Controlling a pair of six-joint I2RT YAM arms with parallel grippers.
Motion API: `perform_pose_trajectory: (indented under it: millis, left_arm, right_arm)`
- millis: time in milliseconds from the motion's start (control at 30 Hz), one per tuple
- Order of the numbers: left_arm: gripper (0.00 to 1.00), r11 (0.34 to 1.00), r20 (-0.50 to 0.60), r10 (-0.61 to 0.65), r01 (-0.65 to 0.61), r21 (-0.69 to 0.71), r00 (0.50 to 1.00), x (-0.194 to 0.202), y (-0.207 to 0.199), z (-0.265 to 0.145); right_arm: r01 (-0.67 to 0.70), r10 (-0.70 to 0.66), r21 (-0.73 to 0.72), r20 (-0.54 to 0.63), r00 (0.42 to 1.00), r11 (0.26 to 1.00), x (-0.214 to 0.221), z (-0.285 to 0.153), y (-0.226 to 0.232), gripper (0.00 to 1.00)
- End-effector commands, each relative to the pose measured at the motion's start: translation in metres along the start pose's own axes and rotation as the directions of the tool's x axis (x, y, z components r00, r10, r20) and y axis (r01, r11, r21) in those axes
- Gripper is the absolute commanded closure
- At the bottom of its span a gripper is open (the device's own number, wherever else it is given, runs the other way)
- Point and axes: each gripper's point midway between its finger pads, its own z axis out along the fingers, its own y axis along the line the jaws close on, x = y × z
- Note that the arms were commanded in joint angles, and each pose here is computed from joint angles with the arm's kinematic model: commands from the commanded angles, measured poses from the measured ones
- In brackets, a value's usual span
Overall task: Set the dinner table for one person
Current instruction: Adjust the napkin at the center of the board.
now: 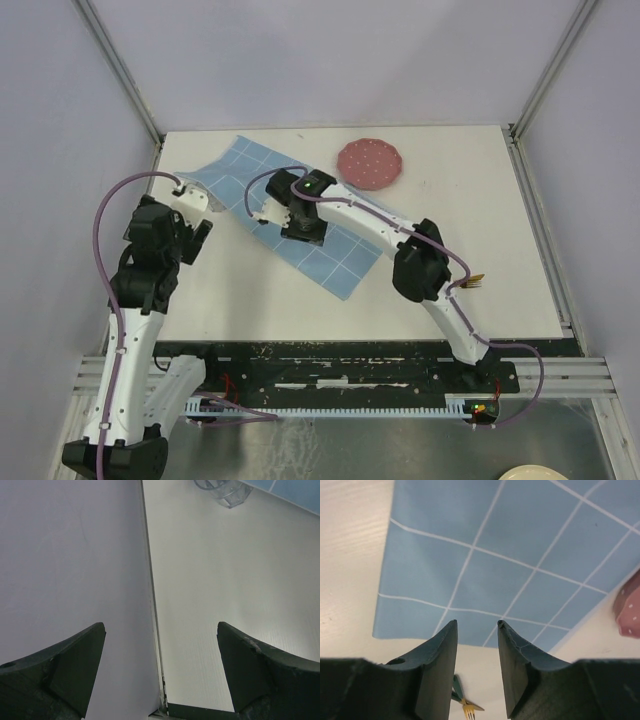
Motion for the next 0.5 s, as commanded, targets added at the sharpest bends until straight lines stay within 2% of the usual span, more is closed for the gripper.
perform_pose_trajectory:
  millis: [0, 467]
  left_arm:
    - [0.01, 0.994, 0.027, -0.079, 0.081, -0.074, 0.996, -0.004, 0.015, -0.01]
    - [0.01, 0.994, 0.001, -0.094, 0.094, -0.054, 0.996, 0.008, 0.006, -0.015]
  right_arm:
    - [0.018, -0.018, -0.032, -0.025, 1.0, 0.999, -0.013, 0.021, 0.019, 0.54]
    - [0.061, -0.069, 0.067, 0.128, 0.989, 0.996, -0.083, 0.04, 0.029, 0.43]
